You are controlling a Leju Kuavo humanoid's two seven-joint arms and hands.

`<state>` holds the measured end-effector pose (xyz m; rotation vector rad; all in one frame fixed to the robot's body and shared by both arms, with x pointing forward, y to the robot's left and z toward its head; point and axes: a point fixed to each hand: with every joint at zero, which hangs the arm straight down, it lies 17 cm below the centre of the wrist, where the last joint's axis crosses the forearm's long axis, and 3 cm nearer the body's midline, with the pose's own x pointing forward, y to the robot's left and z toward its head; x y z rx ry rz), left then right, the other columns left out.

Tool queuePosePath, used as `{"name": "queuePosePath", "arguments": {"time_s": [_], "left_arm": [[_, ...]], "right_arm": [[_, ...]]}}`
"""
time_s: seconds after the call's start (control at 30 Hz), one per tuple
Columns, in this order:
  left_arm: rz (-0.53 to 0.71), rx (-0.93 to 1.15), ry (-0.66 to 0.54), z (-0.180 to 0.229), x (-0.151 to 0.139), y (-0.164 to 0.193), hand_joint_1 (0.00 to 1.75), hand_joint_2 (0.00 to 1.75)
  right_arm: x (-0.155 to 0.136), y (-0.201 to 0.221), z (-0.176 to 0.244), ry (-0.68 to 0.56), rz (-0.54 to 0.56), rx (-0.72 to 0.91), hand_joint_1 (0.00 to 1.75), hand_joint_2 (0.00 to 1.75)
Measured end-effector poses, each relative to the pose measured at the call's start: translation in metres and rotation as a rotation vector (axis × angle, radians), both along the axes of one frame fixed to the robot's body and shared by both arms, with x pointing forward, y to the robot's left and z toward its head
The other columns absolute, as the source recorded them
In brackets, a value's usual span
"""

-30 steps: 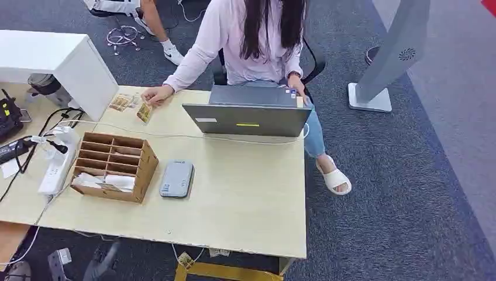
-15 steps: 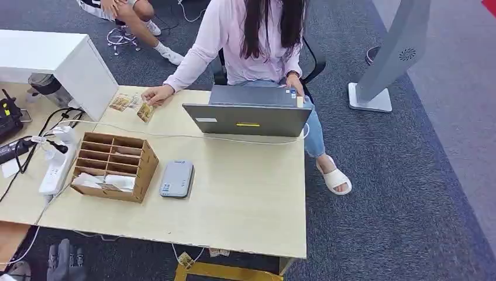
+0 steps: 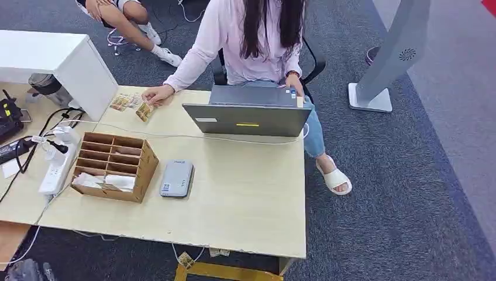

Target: Pass the card to the sensor for recognition and then transmit it.

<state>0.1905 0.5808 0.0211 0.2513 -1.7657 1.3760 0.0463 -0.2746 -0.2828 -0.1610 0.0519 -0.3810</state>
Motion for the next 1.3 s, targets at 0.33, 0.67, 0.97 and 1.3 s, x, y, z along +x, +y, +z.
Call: {"name": "queuePosePath", "arguments": {"time_s": [0.33, 0.67, 0.97, 1.3], "left_arm": [[-0.04, 0.553, -0.076, 0.153, 0.094, 0.001, 0.0, 1.75], [0.287, 1.568, 0.367, 0.372, 0.275, -0.201, 0.0, 1.75], [0.13, 2.006, 0.533, 0.371, 0.372, -0.341, 0.0, 1.75], [0.041, 2.088, 0.614, 0.336, 0.391, -0.361, 0.0, 1.75]], "right_arm": [[0.023, -0.003, 0.001, -0.082, 0.15, -0.013, 0.0, 0.0], [0.044, 0.005, 0.005, -0.098, 0.351, 0.0, 0.0, 0.0], [0.048, 0.007, 0.005, -0.101, 0.386, 0.004, 0.0, 0.0], [0.041, 0.008, 0.004, -0.09, 0.382, 0.009, 0.0, 0.0]]}}
